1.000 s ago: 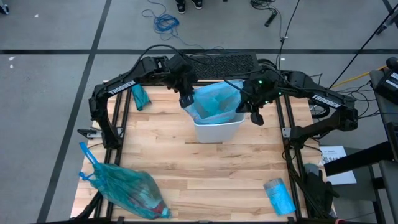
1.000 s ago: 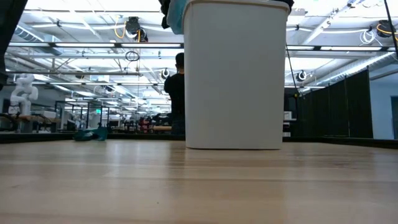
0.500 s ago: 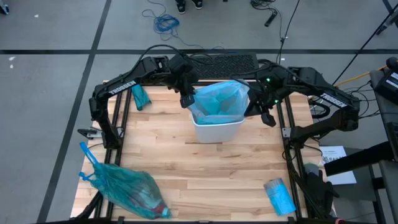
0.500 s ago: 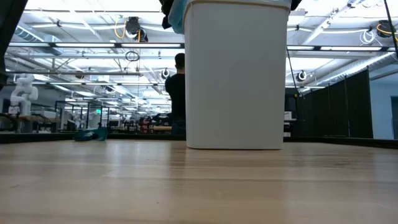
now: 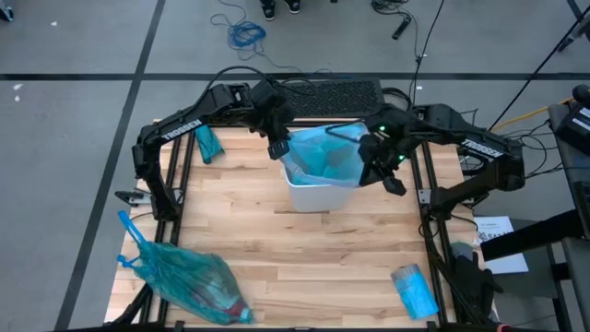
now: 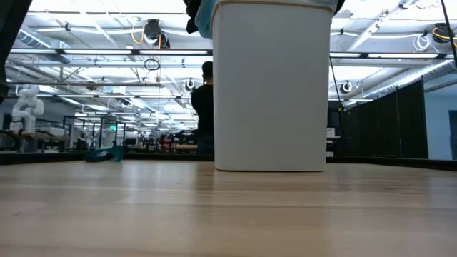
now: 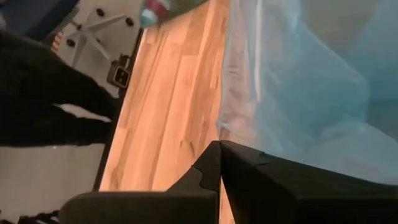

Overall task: Place trash/remove bag and relplace
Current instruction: Insert the new blue trash bag into the white trash bin

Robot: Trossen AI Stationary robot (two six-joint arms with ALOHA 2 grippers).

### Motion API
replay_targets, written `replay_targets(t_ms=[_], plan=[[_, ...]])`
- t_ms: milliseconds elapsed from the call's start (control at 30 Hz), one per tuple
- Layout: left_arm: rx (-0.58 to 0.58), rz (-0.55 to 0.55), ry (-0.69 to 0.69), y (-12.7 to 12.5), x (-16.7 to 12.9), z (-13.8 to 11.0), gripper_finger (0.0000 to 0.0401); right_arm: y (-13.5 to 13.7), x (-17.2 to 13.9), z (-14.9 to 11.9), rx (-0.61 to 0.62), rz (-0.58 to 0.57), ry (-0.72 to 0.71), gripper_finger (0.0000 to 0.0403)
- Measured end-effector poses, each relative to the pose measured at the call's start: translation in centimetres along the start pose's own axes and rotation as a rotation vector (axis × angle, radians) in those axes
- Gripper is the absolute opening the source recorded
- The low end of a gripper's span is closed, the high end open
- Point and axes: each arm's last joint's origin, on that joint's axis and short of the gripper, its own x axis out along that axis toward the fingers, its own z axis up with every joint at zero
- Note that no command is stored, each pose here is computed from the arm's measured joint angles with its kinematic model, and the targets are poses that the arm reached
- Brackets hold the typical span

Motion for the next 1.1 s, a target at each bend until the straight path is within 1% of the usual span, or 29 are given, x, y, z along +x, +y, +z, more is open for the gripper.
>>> replay_targets(t_ms=[67, 200, 467, 533, 600, 833, 1000, 1100], plan=[[-0.013, 0.000, -0.005, 0.0, 0.0, 0.1, 0.0089, -0.1, 0.6, 0.3, -0.010, 0.003, 0.018, 0.0000], [-0.019, 0.000, -0.006, 0.0, 0.0, 0.1, 0.0089, -0.3, 2.0, 0.9, -0.038, -0.050, 0.059, 0.0000], [-0.019, 0.000, -0.005, 0.0, 0.0, 0.1, 0.0089, -0.3, 5.7, 1.6, -0.069, -0.040, 0.187, 0.0000], [-0.019, 0.000, -0.004, 0.0, 0.0, 0.0, 0.0089, -0.3, 6.3, 1.8, -0.078, -0.071, 0.211, 0.0000], [-0.020, 0.001, -0.003, 0.0, 0.0, 0.0, 0.0089, -0.3, 6.6, 1.9, -0.088, -0.097, 0.214, 0.0001], [-0.020, 0.001, -0.002, 0.0, 0.0, 0.0, 0.0089, -0.4, 6.8, 2.2, -0.087, -0.112, 0.194, 0.0001], [-0.019, -0.001, -0.025, -0.2, -1.4, -0.2, 0.0089, -0.4, 6.8, 2.3, -0.076, -0.118, 0.184, 0.0000], [-0.014, -0.001, -0.072, -0.3, -2.8, 0.0, 0.0089, -0.5, 6.8, 2.3, -0.072, -0.120, 0.177, 0.0000]])
